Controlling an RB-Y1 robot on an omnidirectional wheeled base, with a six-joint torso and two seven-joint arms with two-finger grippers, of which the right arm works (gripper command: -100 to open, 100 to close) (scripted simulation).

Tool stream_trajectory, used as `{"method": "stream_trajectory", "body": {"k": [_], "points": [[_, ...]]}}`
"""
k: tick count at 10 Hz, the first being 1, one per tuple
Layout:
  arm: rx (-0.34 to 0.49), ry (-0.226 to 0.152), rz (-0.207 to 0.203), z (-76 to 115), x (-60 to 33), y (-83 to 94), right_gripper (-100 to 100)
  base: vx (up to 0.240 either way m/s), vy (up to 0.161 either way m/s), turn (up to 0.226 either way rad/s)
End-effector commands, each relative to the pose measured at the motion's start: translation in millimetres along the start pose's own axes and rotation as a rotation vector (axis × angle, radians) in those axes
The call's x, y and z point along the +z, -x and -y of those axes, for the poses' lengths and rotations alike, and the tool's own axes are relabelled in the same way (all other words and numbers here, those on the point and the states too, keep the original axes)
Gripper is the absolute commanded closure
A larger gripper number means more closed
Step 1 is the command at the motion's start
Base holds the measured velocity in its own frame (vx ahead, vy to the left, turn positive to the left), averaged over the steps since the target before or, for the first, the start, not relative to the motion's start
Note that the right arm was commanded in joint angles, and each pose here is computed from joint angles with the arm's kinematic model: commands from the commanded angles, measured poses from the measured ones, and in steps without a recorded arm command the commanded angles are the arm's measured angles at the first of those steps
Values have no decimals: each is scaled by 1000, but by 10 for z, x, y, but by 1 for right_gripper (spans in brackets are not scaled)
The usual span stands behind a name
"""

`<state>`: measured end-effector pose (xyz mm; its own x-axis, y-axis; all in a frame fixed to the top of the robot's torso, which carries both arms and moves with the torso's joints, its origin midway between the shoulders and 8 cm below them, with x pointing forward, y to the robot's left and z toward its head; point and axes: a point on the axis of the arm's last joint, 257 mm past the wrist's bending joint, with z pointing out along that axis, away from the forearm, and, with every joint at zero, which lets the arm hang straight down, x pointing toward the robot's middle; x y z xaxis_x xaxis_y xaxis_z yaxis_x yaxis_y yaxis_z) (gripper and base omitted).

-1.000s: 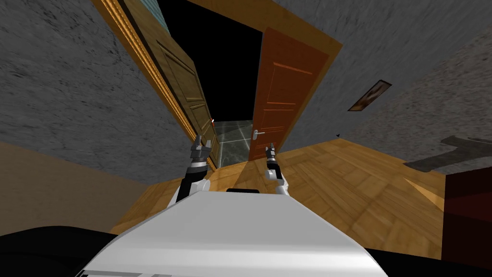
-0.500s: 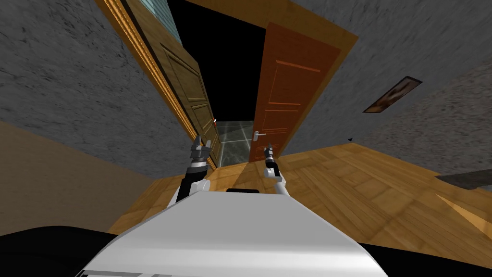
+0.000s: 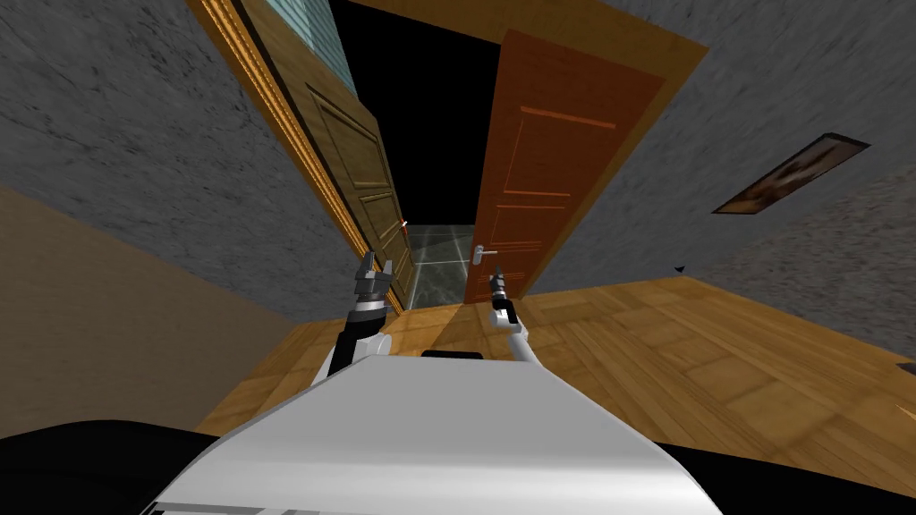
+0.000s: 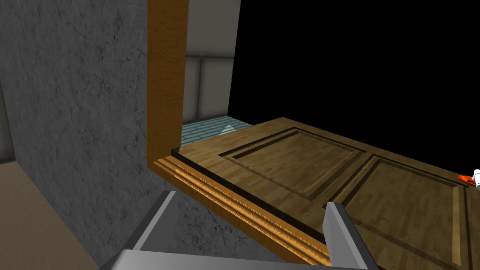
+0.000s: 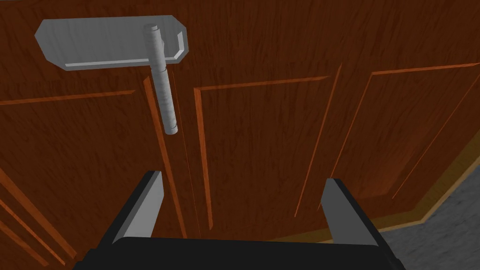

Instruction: Push the door open

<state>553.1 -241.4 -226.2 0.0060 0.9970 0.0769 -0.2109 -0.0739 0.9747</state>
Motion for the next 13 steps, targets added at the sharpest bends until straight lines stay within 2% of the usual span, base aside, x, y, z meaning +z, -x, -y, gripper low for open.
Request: {"method": "stream_trajectory", "body": {"k": [1,10,13], "points": [[-6,-22,-1,72,49,1,-100,51,-108,108],[-46,-139,-1,517,257,-15,-100,51,-115,123],[-56,-163,0,598,293,-12,-100,36,-98,82]]}}
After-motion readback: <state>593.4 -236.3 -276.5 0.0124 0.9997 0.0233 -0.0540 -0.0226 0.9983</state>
